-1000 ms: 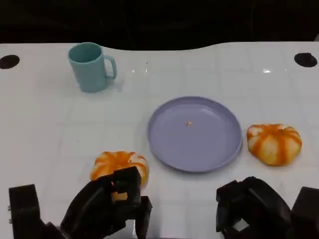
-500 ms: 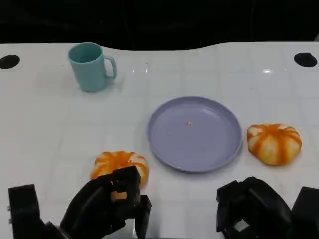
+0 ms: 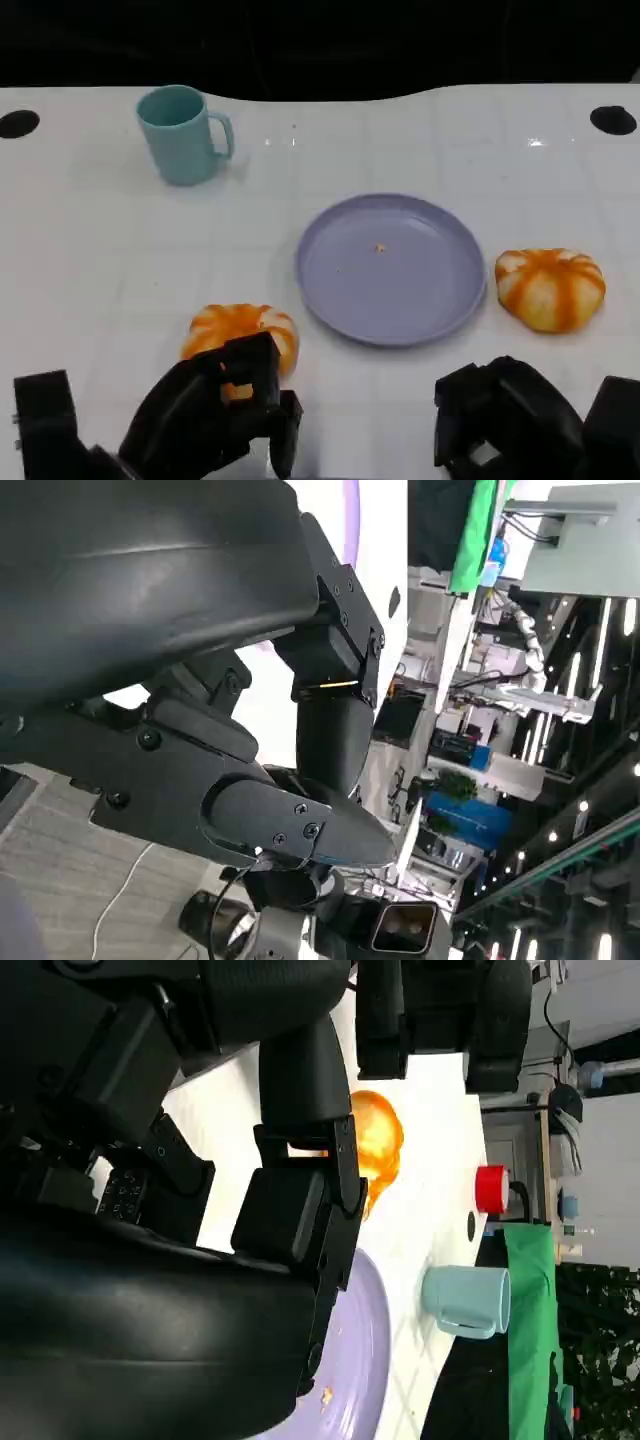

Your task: Grasp the bread from the table and place it into the plate.

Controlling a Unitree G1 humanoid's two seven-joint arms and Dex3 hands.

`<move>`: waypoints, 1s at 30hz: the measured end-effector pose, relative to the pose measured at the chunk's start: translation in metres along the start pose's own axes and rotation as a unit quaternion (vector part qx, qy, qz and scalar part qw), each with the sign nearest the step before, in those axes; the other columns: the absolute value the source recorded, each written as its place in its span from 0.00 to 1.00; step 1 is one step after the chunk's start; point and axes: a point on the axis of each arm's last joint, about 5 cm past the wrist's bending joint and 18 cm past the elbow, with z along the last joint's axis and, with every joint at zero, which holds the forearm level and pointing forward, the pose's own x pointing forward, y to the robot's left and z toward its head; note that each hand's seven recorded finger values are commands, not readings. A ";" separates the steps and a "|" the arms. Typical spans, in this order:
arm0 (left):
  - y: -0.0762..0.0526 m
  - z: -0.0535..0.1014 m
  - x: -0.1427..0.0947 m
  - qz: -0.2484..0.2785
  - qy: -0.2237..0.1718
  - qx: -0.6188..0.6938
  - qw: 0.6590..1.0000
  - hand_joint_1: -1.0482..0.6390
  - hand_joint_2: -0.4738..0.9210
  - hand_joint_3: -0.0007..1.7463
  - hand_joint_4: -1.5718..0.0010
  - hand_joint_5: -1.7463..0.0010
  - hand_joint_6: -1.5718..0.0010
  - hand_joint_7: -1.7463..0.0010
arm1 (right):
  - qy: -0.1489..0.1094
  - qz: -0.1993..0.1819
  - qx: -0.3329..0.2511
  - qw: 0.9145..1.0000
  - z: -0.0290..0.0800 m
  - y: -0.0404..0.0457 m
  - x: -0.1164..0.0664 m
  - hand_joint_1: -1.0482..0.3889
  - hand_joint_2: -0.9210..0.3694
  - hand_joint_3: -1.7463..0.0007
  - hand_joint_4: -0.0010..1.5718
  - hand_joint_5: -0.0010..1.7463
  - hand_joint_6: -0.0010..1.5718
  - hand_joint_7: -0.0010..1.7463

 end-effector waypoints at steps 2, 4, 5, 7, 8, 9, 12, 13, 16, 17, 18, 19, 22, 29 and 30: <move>0.000 0.002 0.000 0.000 -0.008 0.007 1.000 0.19 1.00 0.09 0.53 0.00 0.58 0.20 | 0.000 0.000 0.000 1.000 0.000 0.0000 0.000 0.00 0.58 0.35 0.99 0.71 1.00 0.54; 0.000 0.004 0.000 0.007 -0.017 0.019 1.000 0.18 1.00 0.10 0.58 0.01 0.60 0.28 | 0.000 0.000 0.000 1.000 0.000 0.0000 0.000 0.00 0.58 0.35 0.99 0.71 1.00 0.53; 0.000 0.006 0.000 0.011 -0.024 0.030 0.999 0.18 1.00 0.11 0.59 0.03 0.61 0.32 | 0.000 0.000 0.000 1.000 0.000 0.0000 0.000 0.00 0.58 0.35 0.99 0.71 1.00 0.53; 0.000 0.011 0.001 0.019 -0.038 0.061 0.997 0.18 1.00 0.12 0.61 0.06 0.62 0.36 | 0.000 0.000 0.000 1.000 0.000 -0.0001 0.000 0.00 0.58 0.35 0.99 0.71 1.00 0.53; -0.001 0.013 0.001 0.023 -0.043 0.076 0.996 0.20 1.00 0.12 0.63 0.10 0.63 0.43 | 0.000 0.000 0.000 1.000 0.000 -0.0001 0.000 0.00 0.58 0.35 0.99 0.71 1.00 0.54; -0.001 0.016 0.002 0.026 -0.046 0.091 0.994 0.20 1.00 0.12 0.64 0.12 0.63 0.46 | 0.000 0.000 0.000 1.000 0.000 -0.0001 0.000 0.00 0.57 0.35 0.99 0.71 1.00 0.54; -0.001 0.023 0.001 0.036 -0.051 0.136 0.989 0.22 1.00 0.12 0.65 0.23 0.67 0.58 | 0.001 0.000 -0.002 1.000 0.000 0.0000 0.000 0.00 0.57 0.35 0.99 0.71 1.00 0.54; -0.001 0.026 0.001 0.041 -0.055 0.158 0.985 0.22 1.00 0.13 0.64 0.26 0.67 0.61 | 0.001 0.000 -0.003 1.000 0.000 0.0001 0.000 0.00 0.57 0.35 0.99 0.71 1.00 0.54; 0.000 0.035 0.001 0.052 -0.060 0.223 0.972 0.21 1.00 0.12 0.68 0.32 0.72 0.67 | 0.002 -0.001 -0.004 1.000 0.000 0.0002 0.000 0.00 0.57 0.35 0.99 0.72 1.00 0.54; 0.000 0.039 0.001 0.055 -0.060 0.239 0.968 0.21 1.00 0.11 0.71 0.33 0.74 0.69 | 0.001 -0.001 -0.005 1.000 0.000 0.0002 0.001 0.00 0.58 0.35 0.99 0.72 1.00 0.54; 0.000 0.042 0.001 0.057 -0.060 0.256 0.963 0.21 1.00 0.11 0.72 0.35 0.75 0.71 | 0.001 0.000 -0.005 1.000 0.000 0.0002 0.001 0.00 0.58 0.35 0.99 0.72 1.00 0.54; 0.000 0.046 0.001 0.059 -0.059 0.272 0.959 0.22 1.00 0.10 0.74 0.37 0.75 0.73 | 0.001 0.000 -0.005 1.000 0.000 0.0002 0.001 0.00 0.58 0.35 0.99 0.72 1.00 0.54; -0.001 0.056 0.000 0.064 -0.059 0.314 0.946 0.22 1.00 0.07 0.78 0.45 0.75 0.84 | 0.001 0.000 -0.004 1.000 0.000 0.0003 0.001 0.00 0.59 0.35 0.99 0.72 1.00 0.54; -0.007 0.073 -0.005 0.084 -0.039 0.465 0.880 0.21 1.00 0.05 0.88 0.56 0.78 0.94 | 0.001 0.000 -0.005 1.000 0.001 0.0003 0.001 0.00 0.60 0.34 0.99 0.72 1.00 0.54; -0.008 0.075 -0.006 0.085 -0.034 0.493 0.865 0.21 1.00 0.05 0.88 0.57 0.78 0.95 | 0.001 0.000 -0.005 1.000 0.001 0.0004 0.001 0.00 0.60 0.34 0.99 0.72 1.00 0.54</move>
